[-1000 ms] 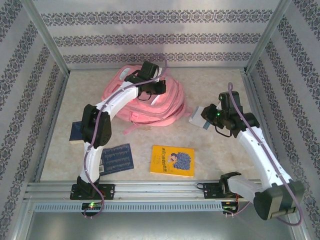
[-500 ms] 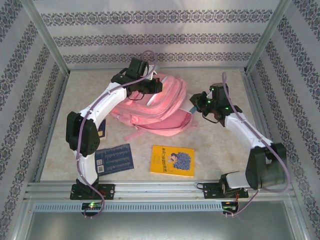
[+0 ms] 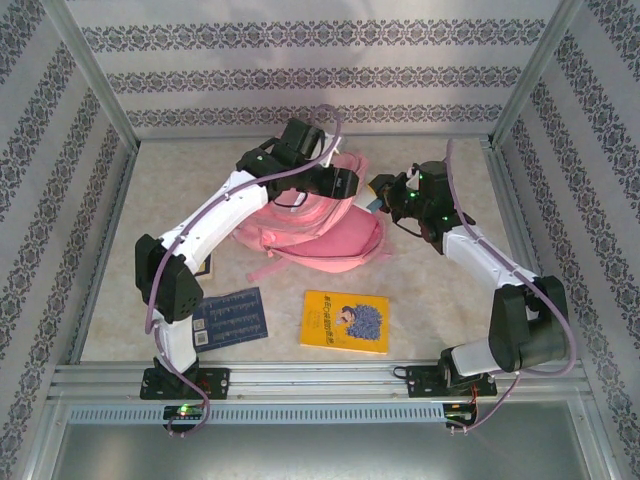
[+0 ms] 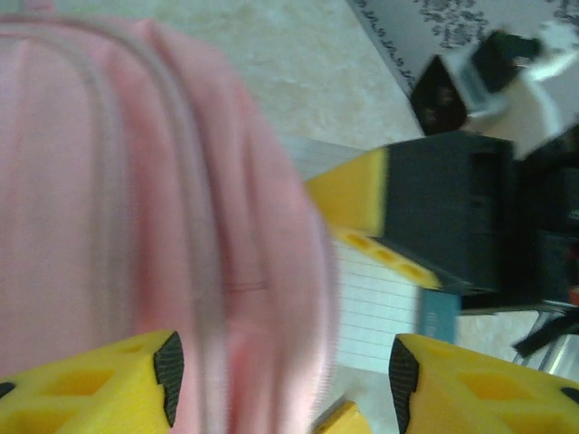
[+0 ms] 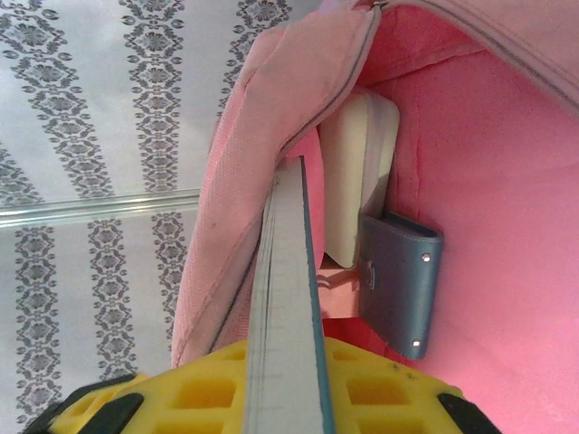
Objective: Pack the student bag
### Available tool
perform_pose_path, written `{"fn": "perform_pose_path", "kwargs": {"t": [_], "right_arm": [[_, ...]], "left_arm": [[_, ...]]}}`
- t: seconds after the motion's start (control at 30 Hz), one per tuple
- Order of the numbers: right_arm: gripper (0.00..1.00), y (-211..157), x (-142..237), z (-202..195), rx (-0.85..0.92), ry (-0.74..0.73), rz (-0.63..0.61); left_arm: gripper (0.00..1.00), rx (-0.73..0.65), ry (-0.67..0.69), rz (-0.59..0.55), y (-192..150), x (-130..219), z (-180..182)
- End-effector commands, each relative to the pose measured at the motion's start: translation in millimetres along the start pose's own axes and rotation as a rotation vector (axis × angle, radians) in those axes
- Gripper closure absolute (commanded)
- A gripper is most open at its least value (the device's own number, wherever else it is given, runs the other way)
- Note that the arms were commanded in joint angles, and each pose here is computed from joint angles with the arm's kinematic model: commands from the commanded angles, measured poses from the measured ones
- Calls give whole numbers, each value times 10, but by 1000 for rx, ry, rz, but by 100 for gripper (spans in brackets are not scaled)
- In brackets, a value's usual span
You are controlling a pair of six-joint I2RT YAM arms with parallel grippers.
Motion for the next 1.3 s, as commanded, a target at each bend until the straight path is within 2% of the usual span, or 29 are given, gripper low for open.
{"fn": "perform_pose_path", "kwargs": {"t": [0.0,0.17,0.37,0.6,0.63,0.73,0.8,0.93,1.07,1.27], "right_arm": [[100,-172,105,361,53,137,51],[100,-215,92,390,58,144,62],[100,-249,97,404,57,148,68],[100,-277,92,417,60,153,75],[100,-279,96,429,61,157,74],[100,-282,101,427,68,154,70],[100,-285,117,410,83,141,65],[100,-286,187,205,163,-1,36],[100,-262,320,-127,224,-157,-17],[100,-266,357,-539,247,-225,-37]], "left_arm": [[36,-68,37,22,-15,150,-117],[35,-106,93,62,-66,-7,-86],[43,-140,178,99,-97,-176,15],[47,-129,164,123,-151,-351,22],[51,-131,169,127,-160,-363,32],[82,-145,206,135,-168,-358,90],[100,-152,223,123,-123,-310,103],[100,-150,260,55,67,-83,96],[100,-175,330,-24,283,306,93],[100,-161,386,-82,412,747,255]]}}
Point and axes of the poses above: each hand's point on the last joint's axis, 136 mm out from that joint toward the fingers, its own x axis back along the fingers, its own z axis along the line the jaws close on, y = z × x, the point moved 3 cm from there along x, back along the fingers, and after that the axes turned 12 degrees about -x, right-handed, at the moved point
